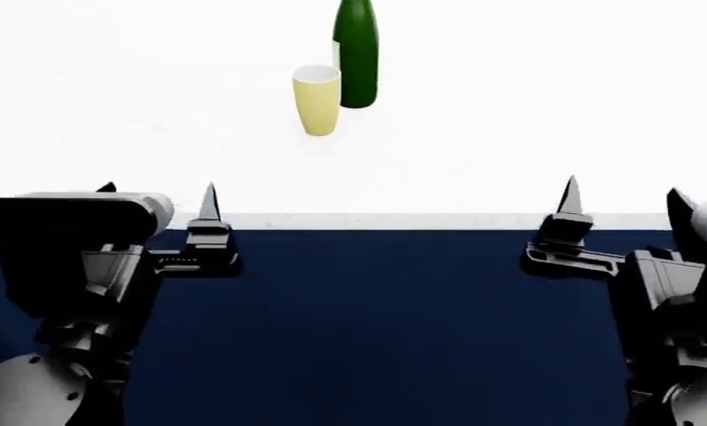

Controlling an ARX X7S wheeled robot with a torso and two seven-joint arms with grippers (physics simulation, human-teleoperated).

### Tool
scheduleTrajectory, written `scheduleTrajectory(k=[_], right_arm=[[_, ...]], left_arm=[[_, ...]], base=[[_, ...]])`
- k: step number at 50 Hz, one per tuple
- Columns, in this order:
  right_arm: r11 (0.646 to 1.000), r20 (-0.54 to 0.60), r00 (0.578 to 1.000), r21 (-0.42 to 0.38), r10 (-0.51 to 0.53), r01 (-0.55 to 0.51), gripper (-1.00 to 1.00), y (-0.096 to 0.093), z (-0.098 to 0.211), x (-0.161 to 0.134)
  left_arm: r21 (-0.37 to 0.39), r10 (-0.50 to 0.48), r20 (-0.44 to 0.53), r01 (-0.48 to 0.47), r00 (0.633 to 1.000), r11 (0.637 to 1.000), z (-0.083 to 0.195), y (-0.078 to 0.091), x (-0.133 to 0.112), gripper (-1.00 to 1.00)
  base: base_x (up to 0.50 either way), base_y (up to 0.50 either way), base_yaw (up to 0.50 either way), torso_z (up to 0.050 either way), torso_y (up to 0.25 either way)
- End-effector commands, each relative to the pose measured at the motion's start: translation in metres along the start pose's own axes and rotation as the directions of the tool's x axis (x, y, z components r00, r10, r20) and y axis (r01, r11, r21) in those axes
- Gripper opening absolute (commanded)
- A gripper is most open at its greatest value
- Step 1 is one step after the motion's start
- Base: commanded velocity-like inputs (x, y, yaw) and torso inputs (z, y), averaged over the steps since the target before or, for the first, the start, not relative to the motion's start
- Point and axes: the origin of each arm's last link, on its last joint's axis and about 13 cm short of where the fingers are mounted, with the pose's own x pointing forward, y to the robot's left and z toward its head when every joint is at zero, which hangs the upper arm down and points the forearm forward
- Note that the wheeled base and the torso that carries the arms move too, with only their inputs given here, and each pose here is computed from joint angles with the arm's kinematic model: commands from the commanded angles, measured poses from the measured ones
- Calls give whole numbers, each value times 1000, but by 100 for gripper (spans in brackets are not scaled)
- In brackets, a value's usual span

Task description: Pick the cup and bottle and place them in the sink. Then turn on the water.

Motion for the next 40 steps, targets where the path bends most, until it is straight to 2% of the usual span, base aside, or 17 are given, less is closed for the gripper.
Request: scheduleTrajectory(k=[1, 3, 5, 6, 13, 16, 19, 25, 40], right_arm=[[977, 62, 994, -188, -90, 100, 100, -12, 76, -11], [976, 62, 994, -195, -86, 97, 100, -11, 79, -10], [971, 81, 992, -209, -98, 113, 100, -9, 93, -4], [971, 81, 992, -209, -98, 113, 100, -9, 94, -4], [947, 83, 988, -283, -133, 151, 100, -7, 105, 0], [931, 69, 986, -325, -151, 165, 100, -9, 102, 2], [928, 78, 983, -326, -163, 180, 100, -9, 102, 7], [929, 84, 986, -333, -142, 162, 100, -7, 104, 10], [926, 71, 987, -343, -142, 158, 100, -10, 104, 11]], left_arm=[[209, 16, 116, -40, 993, 977, 69, 10, 3, 100], [230, 23, 128, -52, 992, 972, 72, 11, 4, 100], [287, 38, 155, -82, 987, 954, 87, 12, 10, 100], [287, 38, 155, -82, 987, 954, 87, 12, 11, 100], [463, 96, 106, -134, 990, 876, 101, 25, 22, 100], [490, 111, 108, -151, 988, 858, 104, 27, 25, 100], [528, 120, 93, -151, 988, 836, 101, 29, 26, 100], [538, 140, 88, -165, 986, 826, 108, 34, 23, 100], [545, 129, 54, -137, 990, 827, 113, 40, 14, 100]], base=[[0, 0, 0, 0, 0], [0, 0, 0, 0, 0], [0, 0, 0, 0, 0], [0, 0, 0, 0, 0], [0, 0, 0, 0, 0], [0, 0, 0, 0, 0], [0, 0, 0, 0, 0], [47, 0, 0, 0, 0], [495, 0, 0, 0, 0]])
